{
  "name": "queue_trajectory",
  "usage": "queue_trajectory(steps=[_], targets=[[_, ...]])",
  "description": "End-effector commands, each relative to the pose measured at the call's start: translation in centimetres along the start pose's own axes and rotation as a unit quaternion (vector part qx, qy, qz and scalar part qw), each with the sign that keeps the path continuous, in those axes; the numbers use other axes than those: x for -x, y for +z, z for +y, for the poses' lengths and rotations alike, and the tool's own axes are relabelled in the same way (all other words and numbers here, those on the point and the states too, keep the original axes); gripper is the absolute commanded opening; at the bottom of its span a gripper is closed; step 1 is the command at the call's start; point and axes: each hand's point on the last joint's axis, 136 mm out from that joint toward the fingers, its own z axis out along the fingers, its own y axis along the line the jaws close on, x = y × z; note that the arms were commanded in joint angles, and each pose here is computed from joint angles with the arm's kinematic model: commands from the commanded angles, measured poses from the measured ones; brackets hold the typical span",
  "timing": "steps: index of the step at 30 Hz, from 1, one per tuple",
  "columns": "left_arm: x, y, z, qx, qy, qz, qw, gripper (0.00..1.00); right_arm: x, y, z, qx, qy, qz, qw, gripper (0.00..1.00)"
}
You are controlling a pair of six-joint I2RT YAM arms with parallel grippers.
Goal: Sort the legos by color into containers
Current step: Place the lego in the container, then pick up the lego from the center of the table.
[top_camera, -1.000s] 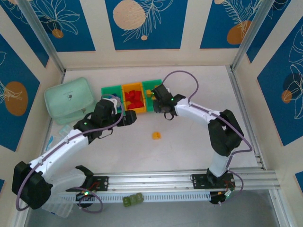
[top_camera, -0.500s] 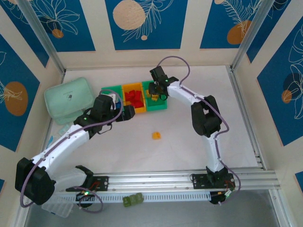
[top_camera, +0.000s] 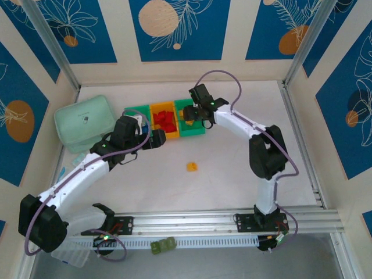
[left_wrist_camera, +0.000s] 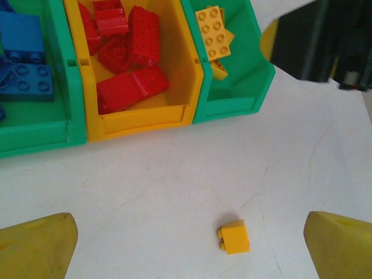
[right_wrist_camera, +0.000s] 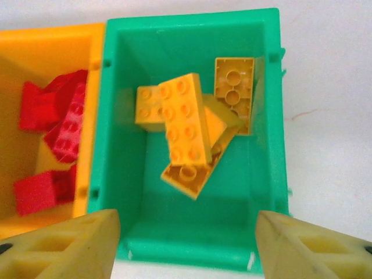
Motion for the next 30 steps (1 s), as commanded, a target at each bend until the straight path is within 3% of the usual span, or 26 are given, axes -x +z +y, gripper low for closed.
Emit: queue_trajectory(steps=[1, 9, 18, 30], targets=[[-1.2, -0.9, 0.0, -0.015, 0.002, 0.015, 1.0, 0.99, -2.3, -2.4, 1.2, 0.032, -0.005, 0.019, 0.999, 0.66], [-4.8, -1.3, 1.0, -0.021, -0.023, 0.042, 0.999, 0.99, -10.9, -4.5, 1.0, 0.002, 0.001, 0.089, 0.996, 0.74], [-7.9, -0.6, 1.0, -0.028, -0.039, 0.059, 0.997, 0.99, -17.9, -4.9, 2.5, -0.035, 0.036, 0.134, 0.99, 0.82], [-9.2, -0.1, 1.8, -0.006, -0.044, 0.05, 0.998, 0.99, -22.4, -3.2, 3.6, -0.063, 0.069, 0.161, 0.983, 0.86]])
